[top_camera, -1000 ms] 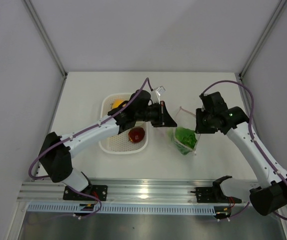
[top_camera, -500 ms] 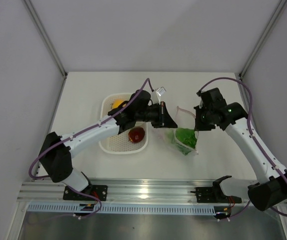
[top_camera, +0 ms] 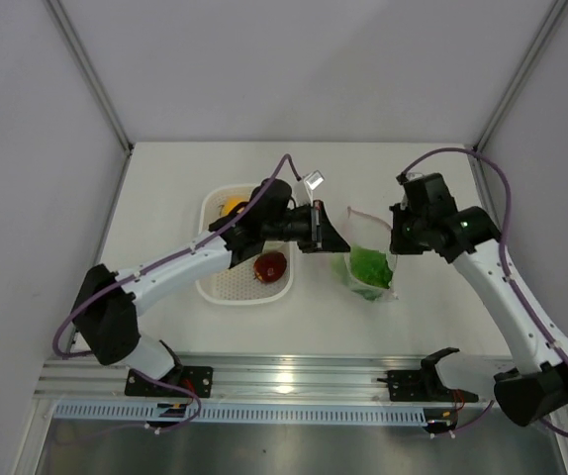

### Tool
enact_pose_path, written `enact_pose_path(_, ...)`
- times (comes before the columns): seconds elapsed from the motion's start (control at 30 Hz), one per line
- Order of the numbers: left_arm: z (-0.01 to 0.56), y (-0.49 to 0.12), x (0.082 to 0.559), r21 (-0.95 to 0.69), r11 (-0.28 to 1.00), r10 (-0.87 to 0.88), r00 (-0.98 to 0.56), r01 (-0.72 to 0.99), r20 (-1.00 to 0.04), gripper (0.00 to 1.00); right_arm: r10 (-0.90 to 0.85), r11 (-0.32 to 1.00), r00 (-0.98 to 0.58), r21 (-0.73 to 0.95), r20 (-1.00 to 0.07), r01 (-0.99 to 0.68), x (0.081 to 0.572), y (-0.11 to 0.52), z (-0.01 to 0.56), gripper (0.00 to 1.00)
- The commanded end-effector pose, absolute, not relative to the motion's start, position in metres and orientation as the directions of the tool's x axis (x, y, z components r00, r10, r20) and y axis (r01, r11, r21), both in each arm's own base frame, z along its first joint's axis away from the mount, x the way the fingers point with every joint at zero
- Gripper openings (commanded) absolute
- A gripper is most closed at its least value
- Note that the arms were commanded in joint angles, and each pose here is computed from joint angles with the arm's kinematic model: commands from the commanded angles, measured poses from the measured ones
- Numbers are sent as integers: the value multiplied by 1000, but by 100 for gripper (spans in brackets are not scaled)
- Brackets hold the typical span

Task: Place the food in the zip-top bag and seal the zipper
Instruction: Adjust the zipper on the food storage bag.

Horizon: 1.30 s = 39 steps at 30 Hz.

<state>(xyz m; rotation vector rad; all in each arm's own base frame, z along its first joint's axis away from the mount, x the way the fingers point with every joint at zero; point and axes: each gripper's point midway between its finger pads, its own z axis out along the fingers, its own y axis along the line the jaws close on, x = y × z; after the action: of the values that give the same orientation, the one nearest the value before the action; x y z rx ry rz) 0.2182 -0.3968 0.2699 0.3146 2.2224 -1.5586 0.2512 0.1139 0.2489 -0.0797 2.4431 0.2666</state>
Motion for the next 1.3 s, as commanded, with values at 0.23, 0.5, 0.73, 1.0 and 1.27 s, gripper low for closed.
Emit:
enact_pose_path(0.23, 307, -402, 237, -822, 342, -57, -863, 455, -502, 1, 18, 994, -735, 94, -678, -63, 265, 95, 287, 0)
enact_pose_path(0.5, 259, -401, 232, -842, 374, -38, -900, 389, -433, 1, 67, 985, -729, 162, -681, -61, 257, 100, 273, 0)
enact_pose_path(0.73, 276, -415, 241, -835, 360, -23, -891, 415, -453, 0, 51, 993, -754, 114, -655, -33, 271, 95, 261, 0)
enact_pose_path(1.0, 307, -402, 225, -829, 306, -49, -862, 468, -505, 1, 121, 977, -636, 204, -762, -58, 256, 94, 340, 0)
enact_pose_path(1.27, 325, -402, 230, -822, 299, -47, -852, 485, -521, 1, 119, 981, -667, 192, -736, -37, 271, 86, 325, 0)
